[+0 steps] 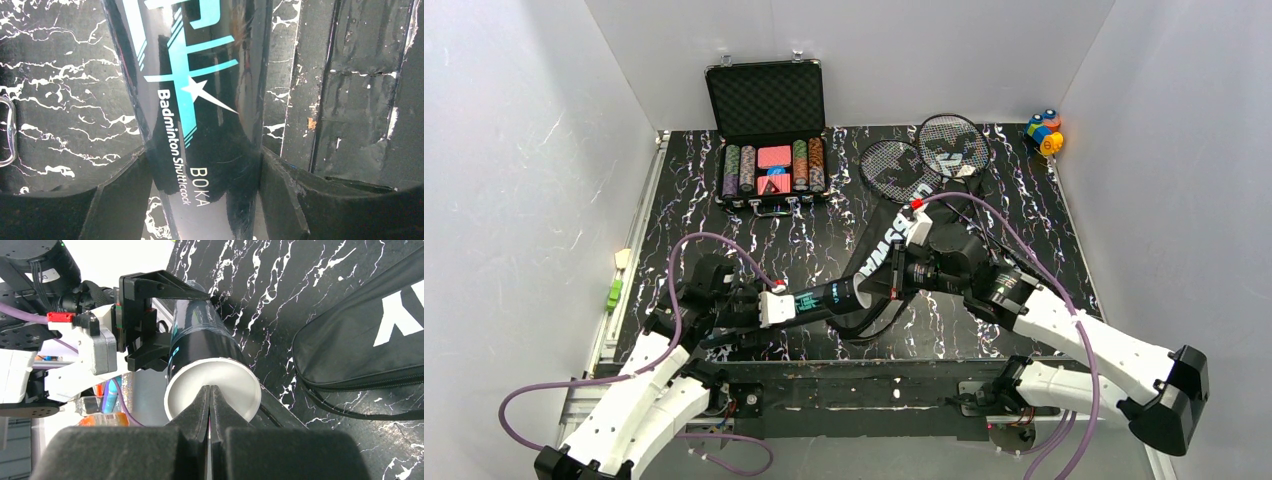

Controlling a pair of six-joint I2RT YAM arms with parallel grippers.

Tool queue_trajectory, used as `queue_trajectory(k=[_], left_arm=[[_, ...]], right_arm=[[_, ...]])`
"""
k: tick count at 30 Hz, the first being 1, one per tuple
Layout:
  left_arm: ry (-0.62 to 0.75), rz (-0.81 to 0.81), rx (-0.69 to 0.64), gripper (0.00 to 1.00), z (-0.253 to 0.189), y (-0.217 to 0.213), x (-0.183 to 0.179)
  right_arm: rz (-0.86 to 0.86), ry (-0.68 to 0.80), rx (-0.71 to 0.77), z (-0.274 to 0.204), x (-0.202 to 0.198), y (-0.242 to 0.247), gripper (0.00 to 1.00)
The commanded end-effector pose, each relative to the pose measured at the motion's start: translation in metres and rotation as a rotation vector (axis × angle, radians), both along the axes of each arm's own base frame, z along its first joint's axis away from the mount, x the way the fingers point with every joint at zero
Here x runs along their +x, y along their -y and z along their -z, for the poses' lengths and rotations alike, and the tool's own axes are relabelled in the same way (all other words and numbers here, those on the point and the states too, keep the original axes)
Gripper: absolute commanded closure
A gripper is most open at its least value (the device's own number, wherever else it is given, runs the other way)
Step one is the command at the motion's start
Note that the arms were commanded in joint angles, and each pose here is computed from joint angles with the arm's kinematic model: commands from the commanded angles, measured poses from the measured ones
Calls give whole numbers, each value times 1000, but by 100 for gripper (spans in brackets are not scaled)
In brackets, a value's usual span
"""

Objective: Pack up the badminton gear

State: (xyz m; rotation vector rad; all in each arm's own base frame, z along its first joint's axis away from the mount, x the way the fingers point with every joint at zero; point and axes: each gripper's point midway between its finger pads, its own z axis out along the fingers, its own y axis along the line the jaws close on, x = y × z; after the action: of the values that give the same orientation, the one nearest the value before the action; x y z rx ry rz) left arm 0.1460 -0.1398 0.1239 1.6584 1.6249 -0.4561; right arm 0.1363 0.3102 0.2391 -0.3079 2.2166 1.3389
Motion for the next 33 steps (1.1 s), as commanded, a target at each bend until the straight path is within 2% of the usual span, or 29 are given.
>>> queue_trajectory(k=[1, 4, 9, 13, 16, 19, 24, 28, 33], left_arm=[[118, 130, -195, 100, -56, 36, 5], [112, 109, -190, 100, -54, 35, 8], [83, -93, -151, 100, -46, 25, 40], [48, -317, -27, 100, -32, 4, 78], [3, -491, 46, 100, -23, -18, 109], [-57, -650, 61, 100, -14, -47, 138], [-134, -770, 219, 100, 24, -94, 161], [-212, -842, 296, 100, 51, -119, 167], [-300, -883, 350, 100, 79, -131, 164]], right_arm=[[-95, -1, 24, -9, -19, -16, 99], [-61, 35, 22, -22, -15, -9, 96], [144, 136, -56, -56, 20, 40, 56], [298, 157, -93, -75, 48, 92, 39], [356, 158, -131, -78, 57, 115, 29], [407, 151, -184, -73, 63, 131, 28], [444, 105, -222, -51, 65, 142, 28], [469, 50, -241, -30, 67, 146, 27], [498, -21, -290, -7, 71, 153, 27]])
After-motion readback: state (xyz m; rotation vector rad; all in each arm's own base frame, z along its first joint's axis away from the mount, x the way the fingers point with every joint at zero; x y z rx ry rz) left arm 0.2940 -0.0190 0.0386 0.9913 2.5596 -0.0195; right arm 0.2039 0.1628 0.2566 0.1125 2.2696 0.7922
